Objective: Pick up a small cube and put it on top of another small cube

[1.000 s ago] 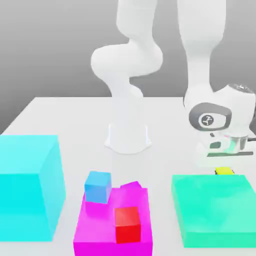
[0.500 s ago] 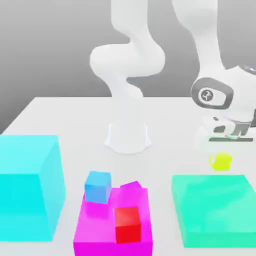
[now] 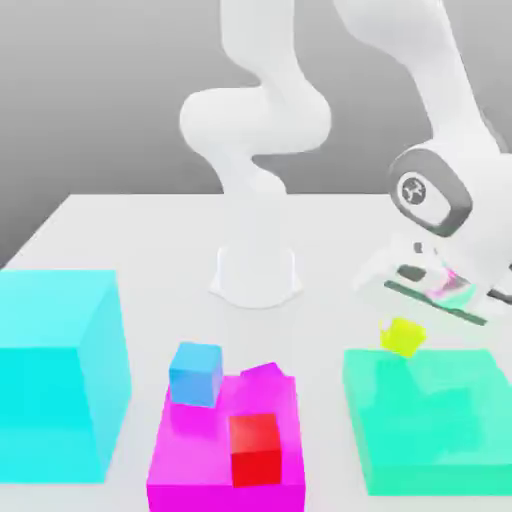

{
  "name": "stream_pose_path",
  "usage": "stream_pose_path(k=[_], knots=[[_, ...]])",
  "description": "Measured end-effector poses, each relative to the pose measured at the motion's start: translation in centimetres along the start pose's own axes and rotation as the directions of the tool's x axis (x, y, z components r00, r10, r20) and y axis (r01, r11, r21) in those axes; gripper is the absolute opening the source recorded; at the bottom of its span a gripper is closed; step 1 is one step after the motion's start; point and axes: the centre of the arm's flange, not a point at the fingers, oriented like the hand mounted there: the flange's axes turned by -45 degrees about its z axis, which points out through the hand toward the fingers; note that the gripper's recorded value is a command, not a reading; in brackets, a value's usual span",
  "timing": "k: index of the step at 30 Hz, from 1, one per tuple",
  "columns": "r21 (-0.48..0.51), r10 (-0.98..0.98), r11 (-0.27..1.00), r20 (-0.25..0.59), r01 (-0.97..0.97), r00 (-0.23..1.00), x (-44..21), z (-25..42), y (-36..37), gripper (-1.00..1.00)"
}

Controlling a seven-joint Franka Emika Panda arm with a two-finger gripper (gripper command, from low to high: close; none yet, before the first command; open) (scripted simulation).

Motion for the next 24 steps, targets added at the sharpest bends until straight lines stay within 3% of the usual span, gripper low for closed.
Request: stream_pose_path(k=[4, 7, 11, 14, 20, 21, 24], knots=[[0.075, 0.328, 0.940, 0.068, -0.333, 0.942, 6.5, -2.7, 3.3, -1.00], [0.131, 0.565, 0.804, 0.133, -0.579, 0.814, 11.7, -4.9, 7.1, -1.00], [0.201, 0.823, 0.482, 0.230, -0.853, 0.520, 18.0, -8.0, 13.7, -1.00], [0.234, 0.915, 0.190, 0.309, -0.954, 0.258, 21.4, -10.2, 18.1, -1.00], [0.256, 0.918, 0.156, 0.318, -0.954, 0.236, 22.0, -6.9, 14.9, -1.00], [0.255, 0.918, 0.157, 0.319, -0.954, 0.237, 22.1, -6.2, 14.6, 1.00], [0.255, 0.918, 0.157, 0.319, -0.954, 0.237, 22.1, -6.2, 14.6, 1.00]])
